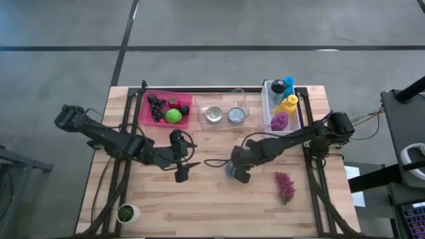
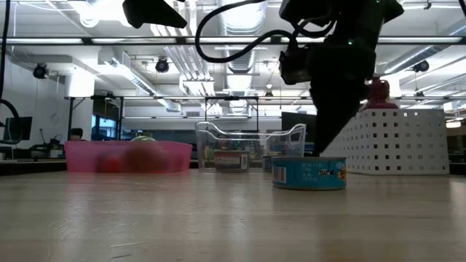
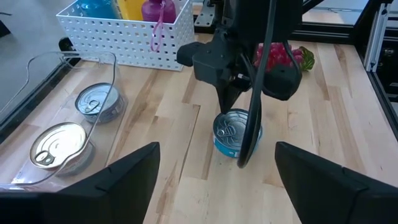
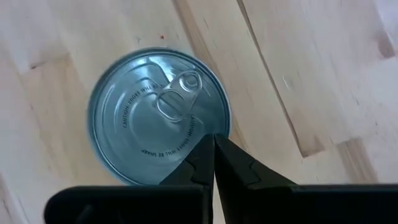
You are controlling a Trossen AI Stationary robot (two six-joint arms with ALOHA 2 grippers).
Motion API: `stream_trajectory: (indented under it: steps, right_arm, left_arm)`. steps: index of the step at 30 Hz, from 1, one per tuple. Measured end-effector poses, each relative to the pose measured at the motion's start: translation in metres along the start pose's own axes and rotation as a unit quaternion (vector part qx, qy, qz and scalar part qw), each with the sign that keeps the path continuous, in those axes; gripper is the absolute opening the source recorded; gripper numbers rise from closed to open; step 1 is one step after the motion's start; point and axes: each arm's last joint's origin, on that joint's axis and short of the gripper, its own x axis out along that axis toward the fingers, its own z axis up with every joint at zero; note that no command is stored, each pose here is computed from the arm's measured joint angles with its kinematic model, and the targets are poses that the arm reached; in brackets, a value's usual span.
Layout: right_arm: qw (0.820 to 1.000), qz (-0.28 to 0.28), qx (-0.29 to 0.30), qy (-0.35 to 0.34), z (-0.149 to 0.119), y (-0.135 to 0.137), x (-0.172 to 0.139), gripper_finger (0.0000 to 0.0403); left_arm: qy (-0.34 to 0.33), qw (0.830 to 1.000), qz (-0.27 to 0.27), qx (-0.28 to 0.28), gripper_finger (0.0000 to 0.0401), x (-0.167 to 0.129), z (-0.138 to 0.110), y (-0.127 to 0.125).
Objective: Pick & Place Food Item
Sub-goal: Put the blue tuna can into the transparent bin
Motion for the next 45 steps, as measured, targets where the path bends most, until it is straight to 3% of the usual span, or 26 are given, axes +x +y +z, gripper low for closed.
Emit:
stream_trajectory:
  steps: [19, 45]
  right_arm:
    - [1.0, -0.014, 0.009, 0.005, -0.006, -0.006, 0.007, 0.0008]
    - [1.0, -0.02, 0.012, -0.004, -0.012, -0.01, 0.015, 0.0008]
  left_arm:
    - [0.0, 1.0, 0.0, -0.001, 0.0299, 0.0, 0.0, 0.0]
    - [0.0, 1.0, 0.0, -0.001, 0.0329, 0.0, 0.0, 0.0]
